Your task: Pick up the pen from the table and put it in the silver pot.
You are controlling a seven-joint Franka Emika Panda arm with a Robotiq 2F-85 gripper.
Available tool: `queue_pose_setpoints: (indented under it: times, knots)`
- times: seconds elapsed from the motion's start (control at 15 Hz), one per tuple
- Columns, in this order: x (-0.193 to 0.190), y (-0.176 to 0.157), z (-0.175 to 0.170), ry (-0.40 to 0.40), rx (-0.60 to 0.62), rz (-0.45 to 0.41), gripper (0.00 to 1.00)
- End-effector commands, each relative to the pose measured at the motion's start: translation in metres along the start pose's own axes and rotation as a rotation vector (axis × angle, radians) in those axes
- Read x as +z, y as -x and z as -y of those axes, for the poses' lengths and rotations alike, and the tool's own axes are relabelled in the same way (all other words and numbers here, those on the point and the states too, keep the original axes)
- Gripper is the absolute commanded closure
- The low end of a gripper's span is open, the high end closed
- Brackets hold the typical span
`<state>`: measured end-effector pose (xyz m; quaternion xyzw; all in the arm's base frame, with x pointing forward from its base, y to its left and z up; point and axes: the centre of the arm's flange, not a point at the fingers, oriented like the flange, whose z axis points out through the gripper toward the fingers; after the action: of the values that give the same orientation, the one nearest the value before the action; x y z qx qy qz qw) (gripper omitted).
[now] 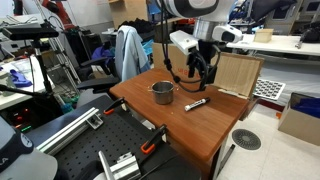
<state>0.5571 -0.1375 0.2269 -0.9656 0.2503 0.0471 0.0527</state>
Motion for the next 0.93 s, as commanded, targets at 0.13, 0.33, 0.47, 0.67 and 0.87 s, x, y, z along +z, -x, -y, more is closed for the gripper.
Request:
queue_pose_setpoints:
  times: [0.13, 0.33, 0.47, 0.67, 0.87]
  knots:
    - [0.04, -0.038, 0.001, 0.042, 0.025, -0.024, 0.0]
    - [0.063, -0.052, -0.001, 0.062, 0.042, -0.042, 0.0]
    - [0.077, -0.059, -0.001, 0.078, 0.051, -0.042, 0.0]
    - [0.09, -0.065, -0.001, 0.099, 0.051, -0.042, 0.25]
    - [0.091, -0.069, 0.001, 0.108, 0.04, -0.052, 0.43]
